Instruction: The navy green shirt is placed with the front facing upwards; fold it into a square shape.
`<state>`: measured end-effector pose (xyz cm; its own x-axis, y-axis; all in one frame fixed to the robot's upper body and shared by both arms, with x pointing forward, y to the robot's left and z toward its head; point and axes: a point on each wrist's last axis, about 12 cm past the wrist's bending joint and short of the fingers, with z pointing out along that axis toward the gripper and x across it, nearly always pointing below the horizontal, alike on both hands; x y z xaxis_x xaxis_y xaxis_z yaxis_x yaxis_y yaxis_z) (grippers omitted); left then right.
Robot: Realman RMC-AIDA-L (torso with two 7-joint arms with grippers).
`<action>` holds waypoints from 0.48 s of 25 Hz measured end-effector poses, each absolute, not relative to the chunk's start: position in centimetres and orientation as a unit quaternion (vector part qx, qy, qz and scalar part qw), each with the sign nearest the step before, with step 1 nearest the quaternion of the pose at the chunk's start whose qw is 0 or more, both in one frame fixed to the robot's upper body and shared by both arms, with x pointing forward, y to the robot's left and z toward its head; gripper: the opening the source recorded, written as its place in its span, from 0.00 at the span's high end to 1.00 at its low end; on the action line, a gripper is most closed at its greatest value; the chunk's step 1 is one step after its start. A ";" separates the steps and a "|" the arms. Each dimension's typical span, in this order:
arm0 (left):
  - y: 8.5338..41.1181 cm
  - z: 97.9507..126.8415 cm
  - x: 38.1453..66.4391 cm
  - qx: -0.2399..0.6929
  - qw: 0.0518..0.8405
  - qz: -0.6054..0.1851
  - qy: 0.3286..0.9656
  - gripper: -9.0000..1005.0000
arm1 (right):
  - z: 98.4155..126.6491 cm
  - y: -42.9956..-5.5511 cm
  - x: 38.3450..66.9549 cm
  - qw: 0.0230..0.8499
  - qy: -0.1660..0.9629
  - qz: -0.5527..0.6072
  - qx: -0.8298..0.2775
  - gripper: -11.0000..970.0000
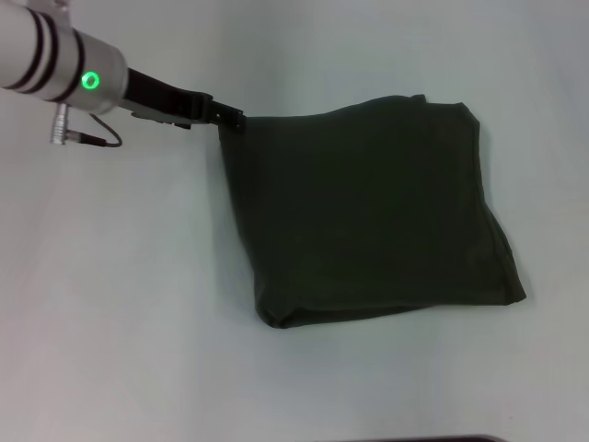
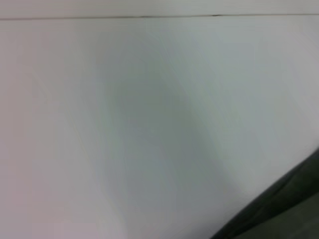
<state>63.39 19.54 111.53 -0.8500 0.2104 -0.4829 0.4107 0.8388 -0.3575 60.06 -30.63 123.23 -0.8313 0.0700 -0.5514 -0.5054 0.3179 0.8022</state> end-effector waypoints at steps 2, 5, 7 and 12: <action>19.0 111.2 63.6 0.165 0.218 -0.230 0.934 0.17 | 123.2 -30.7 60.1 0.254 0.771 0.567 -0.141 0.68; 18.0 110.8 63.8 0.169 0.206 -0.232 0.935 0.18 | 123.2 -30.6 60.1 0.254 0.771 0.566 -0.141 0.68; 17.8 110.8 63.9 0.171 0.204 -0.232 0.935 0.19 | 123.2 -30.6 60.1 0.253 0.772 0.566 -0.141 0.68; 17.4 110.9 63.9 0.176 0.203 -0.233 0.935 0.21 | 123.2 -30.6 60.1 0.253 0.773 0.565 -0.141 0.68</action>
